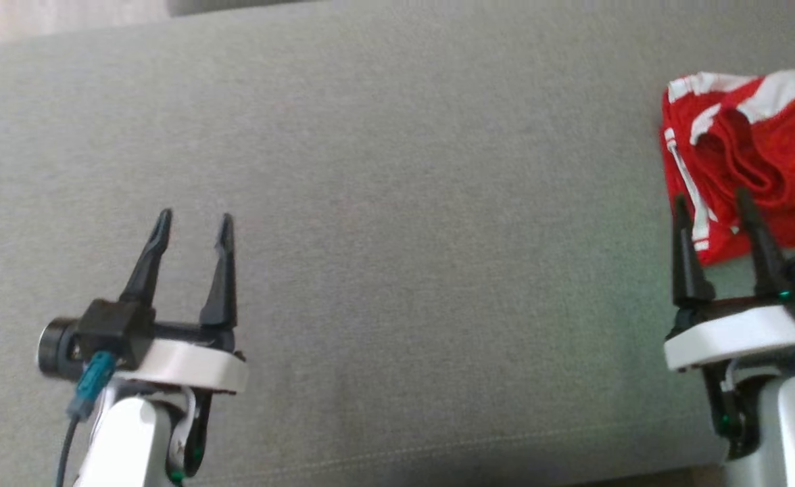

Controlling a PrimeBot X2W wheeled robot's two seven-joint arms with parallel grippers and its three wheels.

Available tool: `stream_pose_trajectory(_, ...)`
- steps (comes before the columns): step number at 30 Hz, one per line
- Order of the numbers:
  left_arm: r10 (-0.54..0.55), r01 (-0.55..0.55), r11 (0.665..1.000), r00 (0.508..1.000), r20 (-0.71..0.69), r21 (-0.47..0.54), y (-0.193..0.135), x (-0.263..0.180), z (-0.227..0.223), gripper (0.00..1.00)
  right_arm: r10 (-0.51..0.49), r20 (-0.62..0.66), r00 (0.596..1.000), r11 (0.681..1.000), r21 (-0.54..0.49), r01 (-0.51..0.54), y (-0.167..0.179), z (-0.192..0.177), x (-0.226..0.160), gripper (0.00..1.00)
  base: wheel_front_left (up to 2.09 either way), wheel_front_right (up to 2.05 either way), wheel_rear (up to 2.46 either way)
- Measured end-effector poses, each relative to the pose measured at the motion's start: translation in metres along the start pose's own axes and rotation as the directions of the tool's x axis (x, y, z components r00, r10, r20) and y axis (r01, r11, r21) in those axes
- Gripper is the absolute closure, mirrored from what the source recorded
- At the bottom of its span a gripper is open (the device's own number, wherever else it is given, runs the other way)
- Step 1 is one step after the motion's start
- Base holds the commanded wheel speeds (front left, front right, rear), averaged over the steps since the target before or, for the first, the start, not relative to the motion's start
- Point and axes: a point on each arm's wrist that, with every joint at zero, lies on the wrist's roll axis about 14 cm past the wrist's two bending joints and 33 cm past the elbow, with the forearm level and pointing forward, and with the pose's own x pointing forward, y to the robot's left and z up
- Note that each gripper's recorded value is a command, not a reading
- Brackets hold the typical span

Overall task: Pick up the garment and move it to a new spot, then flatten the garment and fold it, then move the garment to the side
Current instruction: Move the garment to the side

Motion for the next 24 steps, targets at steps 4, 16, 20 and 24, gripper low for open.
stream_pose_trajectory(4, 0.083, -0.083, 0.996, 0.997, -0.003, 0.015, 0.021, -0.023, 0.006, 0.00, 0.076, 0.043, 0.996, 0.996, 0.034, -0.077, 0.029, 0.010, -0.004, 0.00, 0.00, 0.00, 0.00)
stream_pose_trajectory(16, 0.153, -0.153, 0.988, 0.988, -0.010, 0.002, 0.034, -0.060, 0.011, 0.00, 0.124, 0.053, 0.991, 0.990, 0.062, -0.127, 0.046, 0.013, -0.029, 0.00, 0.00, 0.00, 0.00)
stream_pose_trajectory(20, 0.172, -0.172, 0.985, 0.985, -0.025, 0.000, 0.035, -0.073, 0.009, 0.00, 0.132, 0.037, 0.991, 0.988, 0.070, -0.135, 0.048, 0.008, -0.041, 0.00, 0.00, 0.00, 0.00)
stream_pose_trajectory(24, 0.185, -0.185, 0.983, 0.981, -0.050, 0.002, 0.035, -0.085, 0.004, 0.00, 0.138, 0.039, 0.990, 0.988, 0.069, -0.140, 0.050, 0.009, -0.049, 0.00, 0.00, 0.00, 0.00)
